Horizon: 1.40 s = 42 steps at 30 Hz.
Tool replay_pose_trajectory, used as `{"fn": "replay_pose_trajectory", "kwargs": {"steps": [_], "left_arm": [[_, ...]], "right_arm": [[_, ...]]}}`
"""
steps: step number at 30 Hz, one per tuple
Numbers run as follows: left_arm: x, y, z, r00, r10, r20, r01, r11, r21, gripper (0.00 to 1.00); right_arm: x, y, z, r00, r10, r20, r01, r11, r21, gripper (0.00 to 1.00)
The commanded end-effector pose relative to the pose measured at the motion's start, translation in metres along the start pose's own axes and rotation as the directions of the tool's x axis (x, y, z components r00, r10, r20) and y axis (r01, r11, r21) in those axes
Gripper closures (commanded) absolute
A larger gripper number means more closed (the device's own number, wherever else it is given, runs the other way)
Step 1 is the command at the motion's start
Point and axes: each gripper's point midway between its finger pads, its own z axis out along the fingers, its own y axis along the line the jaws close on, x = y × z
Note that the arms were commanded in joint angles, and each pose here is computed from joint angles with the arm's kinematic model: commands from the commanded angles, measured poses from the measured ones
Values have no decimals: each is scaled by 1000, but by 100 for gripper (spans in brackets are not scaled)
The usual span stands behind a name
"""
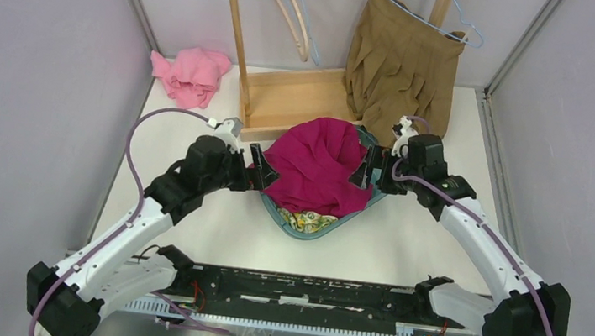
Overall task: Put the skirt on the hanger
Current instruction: Adjust the skirt in the bin.
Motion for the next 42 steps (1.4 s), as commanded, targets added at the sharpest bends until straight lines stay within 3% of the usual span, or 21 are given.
{"fn": "replay_pose_trajectory", "kwargs": {"steps": [1, 12, 22, 28, 31, 35, 39, 42], "left_arm": [[-11, -11, -2, 998, -1, 66, -3, 998, 58, 1], [-11, -15, 15, 999, -5, 50, 1, 996, 86, 1], [-9, -19, 29, 1000, 1, 6, -2, 995, 99, 1], [-8, -23, 36, 1000, -8, 3, 8, 992, 127, 1], [-6, -26, 40, 1000, -3, -22, 6, 991, 133, 1], [-9, -27, 38, 1000, 8, -20, -6, 992, 127, 1], [-11, -27, 37, 1000, 12, -16, -10, 992, 124, 1], [-13, -27, 35, 1000, 13, -12, -12, 993, 119, 1]], "right_arm": [[-5, 18, 7, 999, -33, -15, 32, 994, -104, 1], [-12, 23, 32, 973, -215, -86, 218, 975, 33, 0], [16, 41, 80, 868, -440, -230, 479, 864, 155, 0], [37, 42, 122, 795, -495, -351, 577, 796, 184, 0], [47, 38, 136, 788, -484, -382, 578, 795, 184, 1], [51, 42, 141, 801, -478, -360, 558, 813, 163, 18], [43, 48, 134, 810, -487, -327, 555, 816, 160, 59], [29, 58, 120, 821, -501, -275, 552, 819, 155, 80]]}}
